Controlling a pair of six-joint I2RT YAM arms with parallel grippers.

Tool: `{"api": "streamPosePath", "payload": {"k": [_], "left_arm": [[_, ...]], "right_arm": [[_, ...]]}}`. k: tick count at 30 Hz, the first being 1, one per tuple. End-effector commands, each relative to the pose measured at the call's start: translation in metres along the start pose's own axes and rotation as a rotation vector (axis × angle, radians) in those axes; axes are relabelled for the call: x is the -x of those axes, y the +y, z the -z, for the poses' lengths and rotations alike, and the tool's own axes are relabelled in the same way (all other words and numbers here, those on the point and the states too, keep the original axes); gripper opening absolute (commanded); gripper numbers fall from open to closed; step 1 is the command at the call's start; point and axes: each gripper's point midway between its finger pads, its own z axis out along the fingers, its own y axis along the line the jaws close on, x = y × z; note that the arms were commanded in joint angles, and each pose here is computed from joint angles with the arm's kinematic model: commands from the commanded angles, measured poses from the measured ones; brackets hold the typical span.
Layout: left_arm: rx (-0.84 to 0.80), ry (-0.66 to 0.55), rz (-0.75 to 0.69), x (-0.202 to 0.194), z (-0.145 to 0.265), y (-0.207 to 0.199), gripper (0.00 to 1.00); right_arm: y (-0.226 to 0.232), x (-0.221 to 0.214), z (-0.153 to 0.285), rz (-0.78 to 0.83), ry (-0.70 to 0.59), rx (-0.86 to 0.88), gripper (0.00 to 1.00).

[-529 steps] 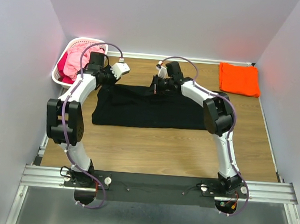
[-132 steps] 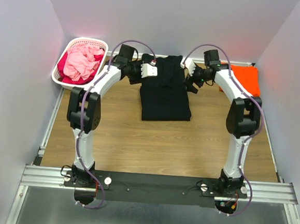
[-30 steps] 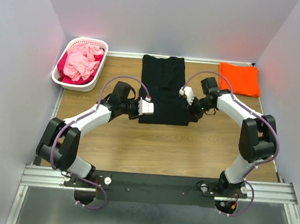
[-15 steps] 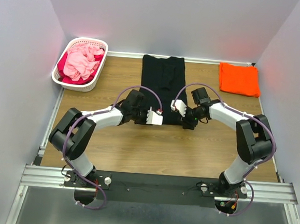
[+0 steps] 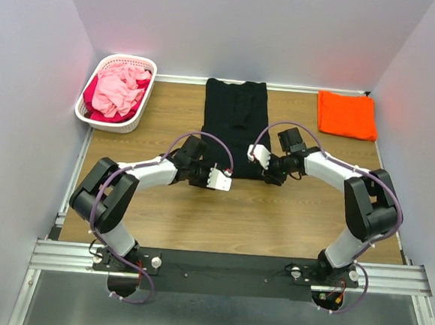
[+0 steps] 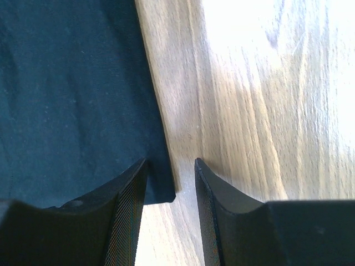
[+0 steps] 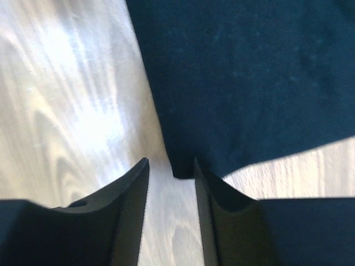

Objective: Fold and stack the t-shirts
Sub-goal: Fold the tshirt

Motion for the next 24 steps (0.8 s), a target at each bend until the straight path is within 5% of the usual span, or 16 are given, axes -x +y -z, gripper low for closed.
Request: {"api": "streamPosePath", "payload": {"k": [1, 11, 24], "left_arm": [[-0.026, 0.019, -0.016, -0.003, 0.005, -0.009, 0.48], [-0.066, 0.031, 0.035, -0.006, -0.002, -0.006, 0.41], [-0.08, 0.04, 0.108, -0.016, -0.005, 0.003, 0.38]], "right_arm": [[0.006, 0.02, 0.027, 0.009, -0.053, -0.01, 0.47], [-0.01, 0.032, 0.016, 0.028, -0.064, 0.01, 0.56], [0.019, -0.02, -0.023, 0.03, 0.056, 0.124, 0.57]]}}
